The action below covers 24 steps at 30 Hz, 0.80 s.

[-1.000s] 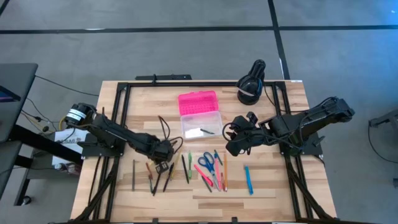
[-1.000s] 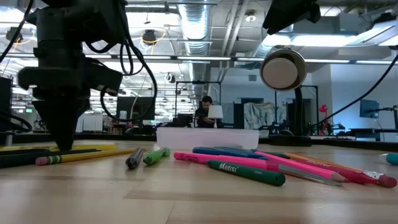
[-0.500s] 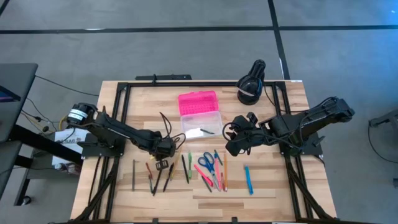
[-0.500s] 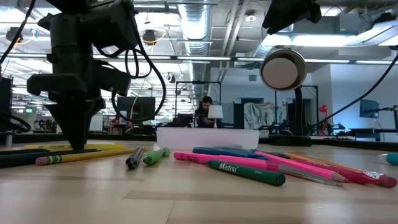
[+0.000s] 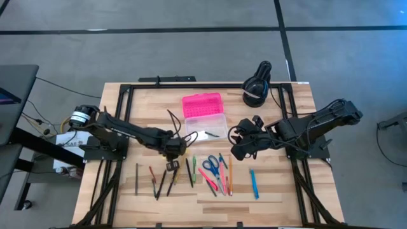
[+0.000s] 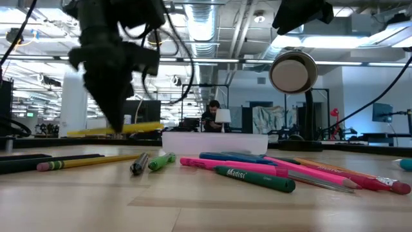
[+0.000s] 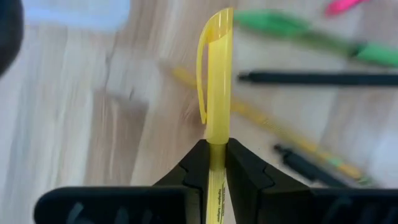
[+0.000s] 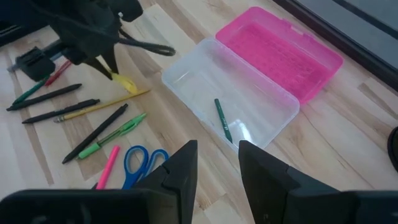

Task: Pick & place school supplies into a supply box
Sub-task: Put the yellow pen into the pink supply box

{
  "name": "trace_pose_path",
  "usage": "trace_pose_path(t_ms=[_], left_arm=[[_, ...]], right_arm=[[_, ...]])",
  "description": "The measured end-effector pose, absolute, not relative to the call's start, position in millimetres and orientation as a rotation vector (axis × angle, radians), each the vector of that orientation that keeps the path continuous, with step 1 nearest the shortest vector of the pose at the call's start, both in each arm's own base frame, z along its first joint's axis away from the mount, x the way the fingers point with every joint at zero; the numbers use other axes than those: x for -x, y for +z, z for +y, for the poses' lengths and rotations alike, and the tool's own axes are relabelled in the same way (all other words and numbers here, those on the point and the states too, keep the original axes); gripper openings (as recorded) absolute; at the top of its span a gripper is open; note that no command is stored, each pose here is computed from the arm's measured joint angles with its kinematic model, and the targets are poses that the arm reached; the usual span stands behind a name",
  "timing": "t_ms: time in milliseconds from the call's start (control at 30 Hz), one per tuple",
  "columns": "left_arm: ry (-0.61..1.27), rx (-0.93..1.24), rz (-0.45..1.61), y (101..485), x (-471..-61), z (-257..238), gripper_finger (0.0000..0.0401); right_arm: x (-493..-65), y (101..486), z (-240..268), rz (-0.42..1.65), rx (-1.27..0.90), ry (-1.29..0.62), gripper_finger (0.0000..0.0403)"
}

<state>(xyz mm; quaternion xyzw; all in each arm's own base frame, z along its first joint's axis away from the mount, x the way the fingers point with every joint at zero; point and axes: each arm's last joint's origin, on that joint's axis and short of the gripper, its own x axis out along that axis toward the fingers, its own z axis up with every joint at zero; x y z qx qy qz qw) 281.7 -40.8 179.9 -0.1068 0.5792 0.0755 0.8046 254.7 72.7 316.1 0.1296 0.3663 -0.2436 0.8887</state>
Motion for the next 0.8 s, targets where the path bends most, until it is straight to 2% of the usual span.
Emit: trace_pose_path(t_ms=[200, 433, 600, 800], left_arm=[[0.156, 0.183, 1.110, 213, -304, -26, 0.0030], [0.244, 0.141, 0.934, 239, -323, 19, 0.0031], [0.259, 0.195, 0.885, 229, -334, 52, 0.0031], [0.227, 0.244, 0.930, 203, -345, 63, 0.0032]], right_arm=[[-253, 316, 78, 0.760, -0.275, -0.494, 0.0111], [-251, 316, 84, 0.761, -0.267, -0.472, 0.0111], [-251, 316, 84, 0.754, -0.299, -0.484, 0.0111], [-249, 316, 89, 0.752, -0.324, -0.480, 0.0111]])
